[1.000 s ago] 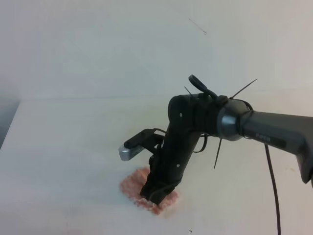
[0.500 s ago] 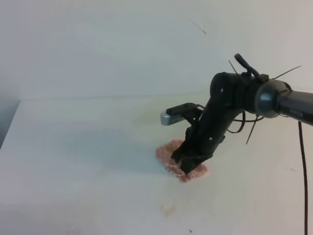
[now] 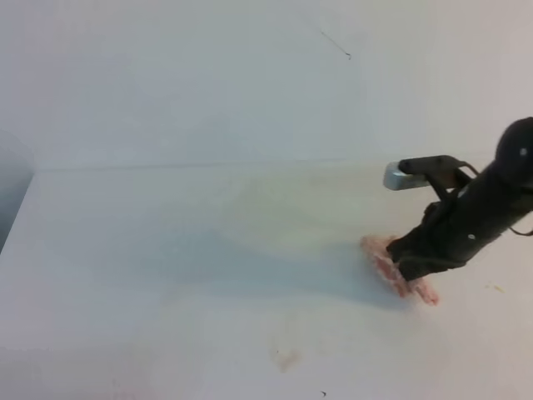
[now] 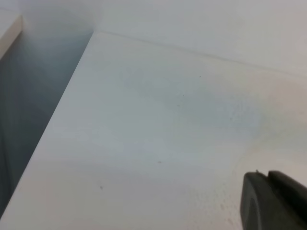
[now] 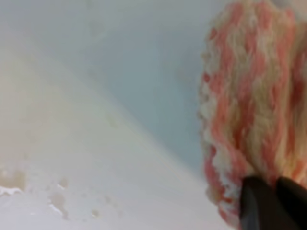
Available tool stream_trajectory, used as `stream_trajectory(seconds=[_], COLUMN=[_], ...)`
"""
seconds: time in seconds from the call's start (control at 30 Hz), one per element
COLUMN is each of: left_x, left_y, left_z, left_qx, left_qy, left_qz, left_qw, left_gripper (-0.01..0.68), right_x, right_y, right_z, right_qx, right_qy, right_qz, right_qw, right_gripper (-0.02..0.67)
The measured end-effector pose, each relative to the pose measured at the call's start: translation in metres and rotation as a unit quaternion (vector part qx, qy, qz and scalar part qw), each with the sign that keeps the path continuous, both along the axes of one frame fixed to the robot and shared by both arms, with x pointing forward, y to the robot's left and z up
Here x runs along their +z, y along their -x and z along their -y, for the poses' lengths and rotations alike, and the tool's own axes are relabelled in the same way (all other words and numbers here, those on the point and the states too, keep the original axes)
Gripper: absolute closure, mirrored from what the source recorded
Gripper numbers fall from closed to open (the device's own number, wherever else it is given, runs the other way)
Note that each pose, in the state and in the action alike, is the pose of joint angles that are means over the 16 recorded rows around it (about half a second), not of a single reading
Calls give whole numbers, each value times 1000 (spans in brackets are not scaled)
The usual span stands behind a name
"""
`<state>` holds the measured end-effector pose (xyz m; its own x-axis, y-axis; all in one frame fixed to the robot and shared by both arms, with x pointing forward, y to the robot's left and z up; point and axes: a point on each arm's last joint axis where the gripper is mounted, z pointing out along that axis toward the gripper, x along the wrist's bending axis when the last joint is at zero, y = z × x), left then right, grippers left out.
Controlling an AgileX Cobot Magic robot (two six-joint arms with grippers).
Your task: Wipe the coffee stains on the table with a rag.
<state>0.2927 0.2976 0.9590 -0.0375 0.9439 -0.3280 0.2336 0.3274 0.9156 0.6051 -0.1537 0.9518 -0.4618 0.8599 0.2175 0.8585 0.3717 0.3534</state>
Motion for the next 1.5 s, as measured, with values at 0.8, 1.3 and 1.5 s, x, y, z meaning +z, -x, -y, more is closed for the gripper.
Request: stream_trajectory(seconds=[0.8, 1.3, 1.5], left_x=[-6, -4, -4], left_y=[0, 0, 0], left_z=[0, 0, 0], left_qx=[0, 0, 0], left_qy=[0, 0, 0], left_qz=[-1, -1, -1], left_qw=[1000, 1000, 1000], left_gripper=[673, 673, 673], right_x=[83, 181, 199], right_y=[69, 142, 160], right_z=[34, 52, 57], right_qx=[-14, 7, 9], right_qy=[-42, -89, -98], right_qz=[122, 254, 288], right_qw=[992, 963, 953], right_gripper=[345, 651, 652])
